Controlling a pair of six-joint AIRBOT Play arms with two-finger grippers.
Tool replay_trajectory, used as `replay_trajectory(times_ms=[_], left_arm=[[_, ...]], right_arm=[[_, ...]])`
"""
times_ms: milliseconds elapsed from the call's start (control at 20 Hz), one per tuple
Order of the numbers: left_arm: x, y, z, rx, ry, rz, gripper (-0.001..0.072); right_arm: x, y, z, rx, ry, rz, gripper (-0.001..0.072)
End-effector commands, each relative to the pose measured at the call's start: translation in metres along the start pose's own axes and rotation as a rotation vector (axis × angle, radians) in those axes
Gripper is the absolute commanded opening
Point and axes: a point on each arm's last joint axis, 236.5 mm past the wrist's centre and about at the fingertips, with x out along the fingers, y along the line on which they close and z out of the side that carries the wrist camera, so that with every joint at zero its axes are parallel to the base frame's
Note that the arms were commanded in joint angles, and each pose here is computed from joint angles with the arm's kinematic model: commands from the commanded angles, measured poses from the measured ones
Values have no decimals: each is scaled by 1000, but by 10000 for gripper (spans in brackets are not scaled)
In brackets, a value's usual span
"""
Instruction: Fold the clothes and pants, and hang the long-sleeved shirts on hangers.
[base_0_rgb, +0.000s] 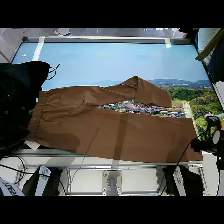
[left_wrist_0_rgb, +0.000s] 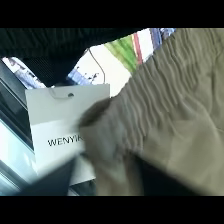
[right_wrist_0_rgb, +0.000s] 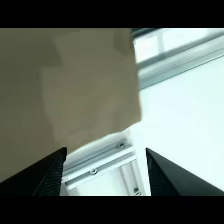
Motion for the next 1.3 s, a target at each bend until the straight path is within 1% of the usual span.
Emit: replay_trajectory(times_ms=[0,50,100,150,200,300,400,450,500,600,700,850,900,1150,1250], left_arm=[[-25,-15,37,18,-106,-26,587],[-41,-29,60,19,-172,-62,588],[-61,-50,86,23,-255,-124,589],[-78,-71,108,72,-330,-171,589],[-88,-90,125,110,-373,-198,589],[-81,-125,140,181,-339,-240,589],[-55,-167,147,253,-244,-285,588],[-37,-187,148,296,-188,-297,588],[-19,-200,147,325,-130,-299,588],[22,-215,142,344,-4,-291,587],[59,-217,131,352,121,-283,586],[98,-214,116,349,214,-268,585],[106,-215,114,349,219,-265,585],[113,-224,118,353,180,-267,585],[113,-228,110,361,203,-269,585]], right_arm=[[-43,-24,45,63,-183,-30,550],[-69,-32,71,88,-298,-29,550],[-95,-31,100,116,-427,6,550],[-119,-21,129,147,-550,86,549],[-131,-4,150,172,-611,186,548],[-124,42,178,194,-562,416,548],[-107,100,202,217,-433,688,549],[-101,121,211,237,-374,795,550],[-94,137,221,267,-314,879,550],[-87,156,238,310,-234,989,550],[-80,168,248,296,-201,1008,550],[-60,190,249,200,-185,932,550],[-55,199,250,170,-192,907,550],[-43,269,249,26,-191,894,549],[-26,278,245,50,-139,892,550]])
